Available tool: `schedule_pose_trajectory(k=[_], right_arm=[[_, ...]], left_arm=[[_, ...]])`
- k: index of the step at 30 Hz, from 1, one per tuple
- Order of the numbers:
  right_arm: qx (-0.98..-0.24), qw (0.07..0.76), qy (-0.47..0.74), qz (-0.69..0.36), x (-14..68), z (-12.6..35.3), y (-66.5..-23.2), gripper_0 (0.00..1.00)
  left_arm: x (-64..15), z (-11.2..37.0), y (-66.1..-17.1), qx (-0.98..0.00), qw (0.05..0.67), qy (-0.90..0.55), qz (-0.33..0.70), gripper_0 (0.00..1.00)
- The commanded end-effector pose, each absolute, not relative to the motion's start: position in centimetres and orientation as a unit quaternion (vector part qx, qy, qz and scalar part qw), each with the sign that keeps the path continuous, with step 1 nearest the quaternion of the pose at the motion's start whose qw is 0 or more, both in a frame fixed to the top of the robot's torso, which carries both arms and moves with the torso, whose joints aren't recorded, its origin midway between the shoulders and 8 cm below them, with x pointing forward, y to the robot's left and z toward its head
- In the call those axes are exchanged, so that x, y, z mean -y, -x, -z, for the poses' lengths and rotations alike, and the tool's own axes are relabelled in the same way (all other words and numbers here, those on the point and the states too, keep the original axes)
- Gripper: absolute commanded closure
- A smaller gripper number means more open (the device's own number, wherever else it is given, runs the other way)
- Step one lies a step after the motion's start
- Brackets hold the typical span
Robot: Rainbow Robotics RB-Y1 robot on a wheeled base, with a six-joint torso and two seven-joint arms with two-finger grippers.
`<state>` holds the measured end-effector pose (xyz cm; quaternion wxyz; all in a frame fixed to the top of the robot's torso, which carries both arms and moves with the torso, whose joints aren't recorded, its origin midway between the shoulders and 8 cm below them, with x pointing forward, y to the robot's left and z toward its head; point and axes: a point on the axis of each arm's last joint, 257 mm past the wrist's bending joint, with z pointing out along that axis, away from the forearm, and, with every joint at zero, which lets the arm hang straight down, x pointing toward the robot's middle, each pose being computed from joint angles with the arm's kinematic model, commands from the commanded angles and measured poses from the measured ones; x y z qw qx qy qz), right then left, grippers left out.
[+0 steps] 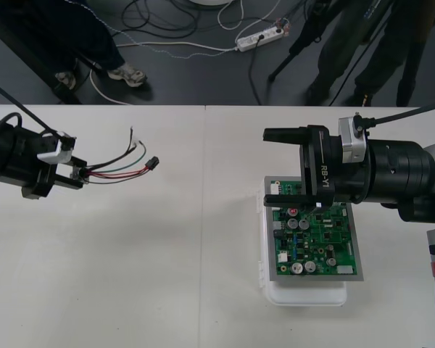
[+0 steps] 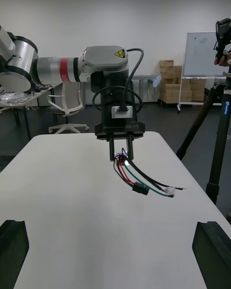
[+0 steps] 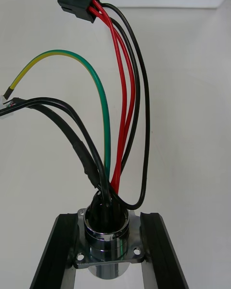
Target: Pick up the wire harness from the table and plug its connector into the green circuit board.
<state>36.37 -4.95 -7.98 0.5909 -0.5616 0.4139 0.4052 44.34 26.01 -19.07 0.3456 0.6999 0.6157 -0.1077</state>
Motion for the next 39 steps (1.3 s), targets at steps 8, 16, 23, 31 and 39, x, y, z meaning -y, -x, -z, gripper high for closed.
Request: schedule_pose_trajectory(k=[8,16,23,31,39], right_arm=[[-0.421,0.587,0.559,-0.407,5.8,6.6,-36.8,0.0],[-0.42,0.587,0.557,-0.411,5.8,6.4,-36.7,0.0],[-0.42,0.587,0.558,-0.411,5.7,6.4,-36.7,0.0],[-0.423,0.582,0.556,-0.416,5.6,6.6,-36.6,0.0],[-0.426,0.578,0.555,-0.421,5.4,6.7,-36.5,0.0]], left_arm=[[-21.6,15.3,-43.1,-0.562,0.409,-0.704,0.144,1.0],[-18.7,14.2,-40.8,-0.54,0.427,-0.703,0.181,1.0],[-16.4,13.8,-37.9,-0.518,0.427,-0.709,0.216,1.0],[-13.7,13.4,-33.6,-0.512,0.41,-0.699,0.284,1.0],[-11.9,12.7,-29.5,-0.523,0.385,-0.68,0.341,1.0]])
